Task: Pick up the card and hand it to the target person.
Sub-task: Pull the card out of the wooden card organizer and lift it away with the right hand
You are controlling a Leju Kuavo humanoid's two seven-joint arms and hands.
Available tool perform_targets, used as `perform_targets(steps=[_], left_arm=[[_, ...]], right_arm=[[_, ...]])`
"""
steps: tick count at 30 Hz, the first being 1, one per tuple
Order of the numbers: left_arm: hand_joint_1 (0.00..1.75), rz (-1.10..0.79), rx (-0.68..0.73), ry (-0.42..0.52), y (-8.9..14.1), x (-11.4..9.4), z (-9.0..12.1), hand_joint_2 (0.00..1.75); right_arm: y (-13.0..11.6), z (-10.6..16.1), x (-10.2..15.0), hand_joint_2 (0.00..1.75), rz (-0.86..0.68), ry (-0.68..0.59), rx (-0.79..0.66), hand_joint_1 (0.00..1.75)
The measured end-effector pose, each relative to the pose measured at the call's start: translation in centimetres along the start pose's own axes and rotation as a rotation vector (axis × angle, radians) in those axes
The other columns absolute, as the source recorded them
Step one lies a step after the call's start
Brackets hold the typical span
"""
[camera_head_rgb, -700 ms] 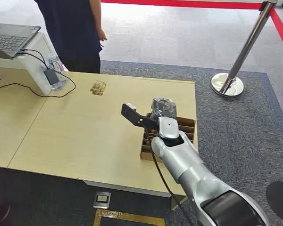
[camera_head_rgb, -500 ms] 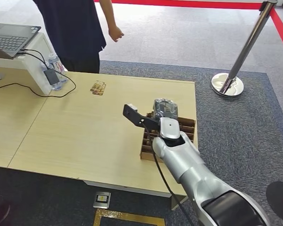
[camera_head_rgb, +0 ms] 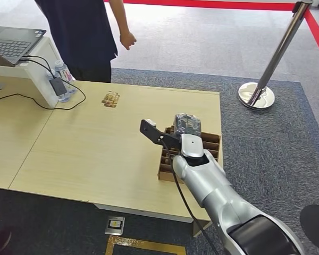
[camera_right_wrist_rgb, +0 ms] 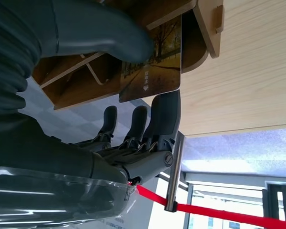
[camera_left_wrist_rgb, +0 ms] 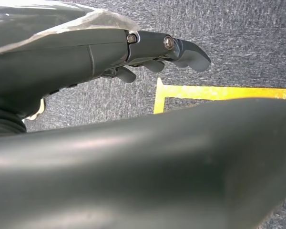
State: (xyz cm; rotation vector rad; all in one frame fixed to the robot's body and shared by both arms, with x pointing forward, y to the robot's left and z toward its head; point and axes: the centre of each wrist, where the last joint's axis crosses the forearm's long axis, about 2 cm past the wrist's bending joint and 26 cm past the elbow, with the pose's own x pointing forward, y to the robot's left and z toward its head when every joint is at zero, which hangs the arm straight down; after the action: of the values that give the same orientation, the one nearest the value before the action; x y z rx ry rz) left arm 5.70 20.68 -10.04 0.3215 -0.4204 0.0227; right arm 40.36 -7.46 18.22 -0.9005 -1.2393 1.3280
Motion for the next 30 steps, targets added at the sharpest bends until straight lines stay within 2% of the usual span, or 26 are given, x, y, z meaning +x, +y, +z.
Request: perform_targets(steps=[3,7,13,30], left_arm=[[0.00,0.000,-0.001,0.000,0.00,0.02,0.00,0.00],[0.00,0.000,-0.001,0.002,0.00,0.04,-0.01,0.00],[0.00,0.000,-0.001,0.002,-0.01,0.07,-0.02,0.00],[0.00,0.001,0.003,0.000,-0.03,0.19,-0.04,0.00]], right_arm=[[0.00,0.01,0.07,1.75,0.000,-0.003,0.005,0.90],[0.07,0.05,0.27,1.75,0.000,-0.009,0.011,1.23],[-0.05,0.04,0.42,1.75,-0.002,-0.020,0.009,1.47],[-0.22,0.06,0.71,1.75,-0.008,-0.037,0.000,1.47]])
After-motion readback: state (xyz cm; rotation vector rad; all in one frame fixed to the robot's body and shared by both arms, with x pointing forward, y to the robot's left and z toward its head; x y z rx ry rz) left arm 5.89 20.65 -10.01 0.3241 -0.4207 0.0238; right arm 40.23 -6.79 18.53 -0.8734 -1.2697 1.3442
